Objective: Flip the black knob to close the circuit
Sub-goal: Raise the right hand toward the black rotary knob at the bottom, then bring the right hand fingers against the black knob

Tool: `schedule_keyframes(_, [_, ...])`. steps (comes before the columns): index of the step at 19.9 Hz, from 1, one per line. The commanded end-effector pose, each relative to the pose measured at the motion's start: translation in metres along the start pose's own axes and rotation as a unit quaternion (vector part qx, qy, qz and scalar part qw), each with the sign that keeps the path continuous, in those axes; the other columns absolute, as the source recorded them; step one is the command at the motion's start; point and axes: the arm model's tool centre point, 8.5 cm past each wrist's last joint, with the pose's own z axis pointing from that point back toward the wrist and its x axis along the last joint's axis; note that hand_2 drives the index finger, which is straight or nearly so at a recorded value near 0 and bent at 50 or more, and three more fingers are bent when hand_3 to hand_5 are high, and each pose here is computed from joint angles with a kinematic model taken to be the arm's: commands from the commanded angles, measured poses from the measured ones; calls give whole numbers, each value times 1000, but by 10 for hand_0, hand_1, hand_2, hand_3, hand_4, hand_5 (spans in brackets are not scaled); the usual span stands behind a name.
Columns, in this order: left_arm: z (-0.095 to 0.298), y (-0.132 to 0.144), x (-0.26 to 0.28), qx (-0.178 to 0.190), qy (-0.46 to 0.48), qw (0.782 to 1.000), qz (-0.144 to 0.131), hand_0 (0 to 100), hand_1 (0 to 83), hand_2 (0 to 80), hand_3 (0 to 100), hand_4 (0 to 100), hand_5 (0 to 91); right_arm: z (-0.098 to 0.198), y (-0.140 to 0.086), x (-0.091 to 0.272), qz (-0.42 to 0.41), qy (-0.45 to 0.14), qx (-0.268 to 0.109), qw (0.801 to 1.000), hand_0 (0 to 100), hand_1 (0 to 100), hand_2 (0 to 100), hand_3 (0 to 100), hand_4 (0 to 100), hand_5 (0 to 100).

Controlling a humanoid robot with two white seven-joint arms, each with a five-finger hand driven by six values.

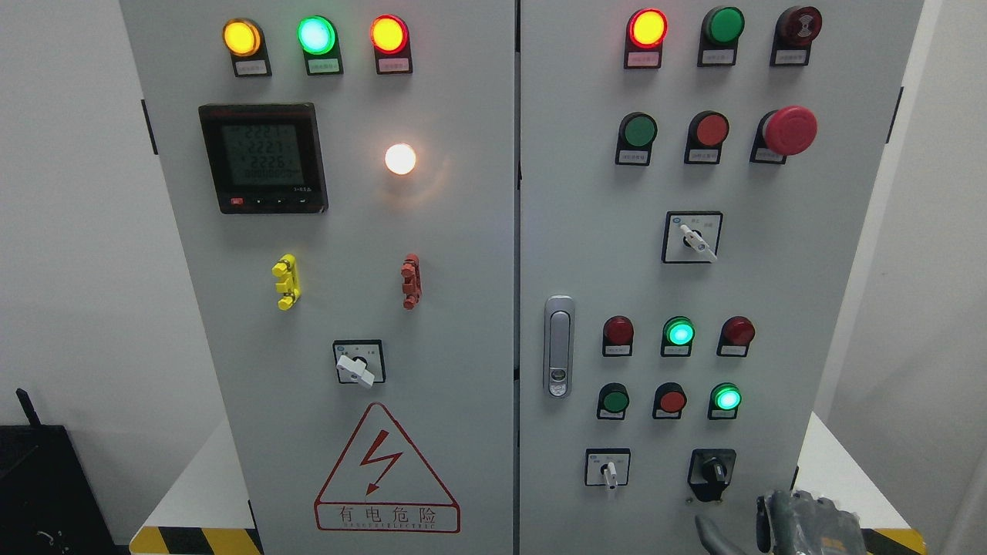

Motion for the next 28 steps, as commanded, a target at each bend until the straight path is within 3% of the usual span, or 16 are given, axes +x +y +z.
schedule_keyframes(1, [0,0,-10,0,0,1000,11,0,0,0,50,27,0,-6,3,3,-5,1,8,1000,0,80,876,1000,799,880])
schedule_keyframes(28, [0,0,-10,0,0,1000,11,0,0,0,48,26,0,-21,3,6,-13,15,10,1000,0,92,877,1000,802,892])
